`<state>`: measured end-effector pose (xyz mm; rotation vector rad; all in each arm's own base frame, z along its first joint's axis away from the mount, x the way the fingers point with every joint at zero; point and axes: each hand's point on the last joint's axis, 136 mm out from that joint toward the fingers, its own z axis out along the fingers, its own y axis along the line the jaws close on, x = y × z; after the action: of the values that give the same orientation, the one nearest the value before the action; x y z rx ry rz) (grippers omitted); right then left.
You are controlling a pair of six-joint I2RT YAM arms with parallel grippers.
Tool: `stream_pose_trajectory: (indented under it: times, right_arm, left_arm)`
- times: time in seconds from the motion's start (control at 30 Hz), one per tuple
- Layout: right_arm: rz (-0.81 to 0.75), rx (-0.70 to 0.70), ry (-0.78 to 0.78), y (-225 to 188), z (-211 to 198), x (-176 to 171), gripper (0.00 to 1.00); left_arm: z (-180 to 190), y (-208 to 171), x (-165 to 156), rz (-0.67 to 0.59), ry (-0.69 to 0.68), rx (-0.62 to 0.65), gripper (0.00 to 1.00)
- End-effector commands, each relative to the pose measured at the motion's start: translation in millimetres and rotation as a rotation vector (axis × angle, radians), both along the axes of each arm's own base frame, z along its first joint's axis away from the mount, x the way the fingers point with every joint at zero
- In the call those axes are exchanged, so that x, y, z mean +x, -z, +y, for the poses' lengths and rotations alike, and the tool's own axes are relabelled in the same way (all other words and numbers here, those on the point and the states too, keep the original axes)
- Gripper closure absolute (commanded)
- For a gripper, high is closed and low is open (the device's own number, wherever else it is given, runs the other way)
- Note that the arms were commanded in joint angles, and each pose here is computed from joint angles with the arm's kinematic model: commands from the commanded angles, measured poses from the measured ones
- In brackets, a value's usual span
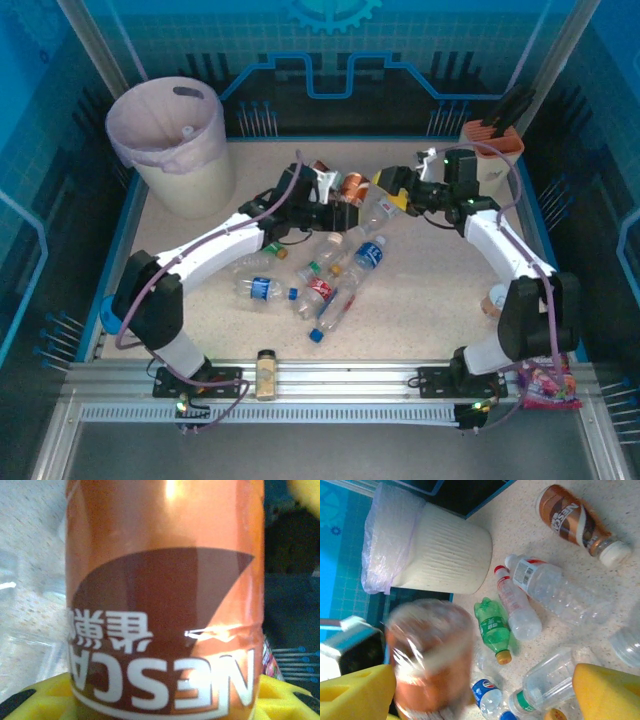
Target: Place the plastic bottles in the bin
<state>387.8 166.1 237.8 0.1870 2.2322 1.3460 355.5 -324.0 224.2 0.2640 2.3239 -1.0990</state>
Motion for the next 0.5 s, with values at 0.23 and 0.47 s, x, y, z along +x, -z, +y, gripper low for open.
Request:
stream_pose_trajectory:
  times: [0.23, 0.47]
  right_arm:
    - [0.101, -0.099, 0.015, 43.0, -25.1, -44.0, 0.08]
    - [0.127, -0.190, 0.034, 56.4, -36.7, -66.4, 0.06]
  left_arm:
    - [106.6, -130.5, 44.7, -0.263, -0.188, 0.141, 0.67]
    - [222.3, -181.1, 94.5, -0.350, -0.470, 0.212, 0.86]
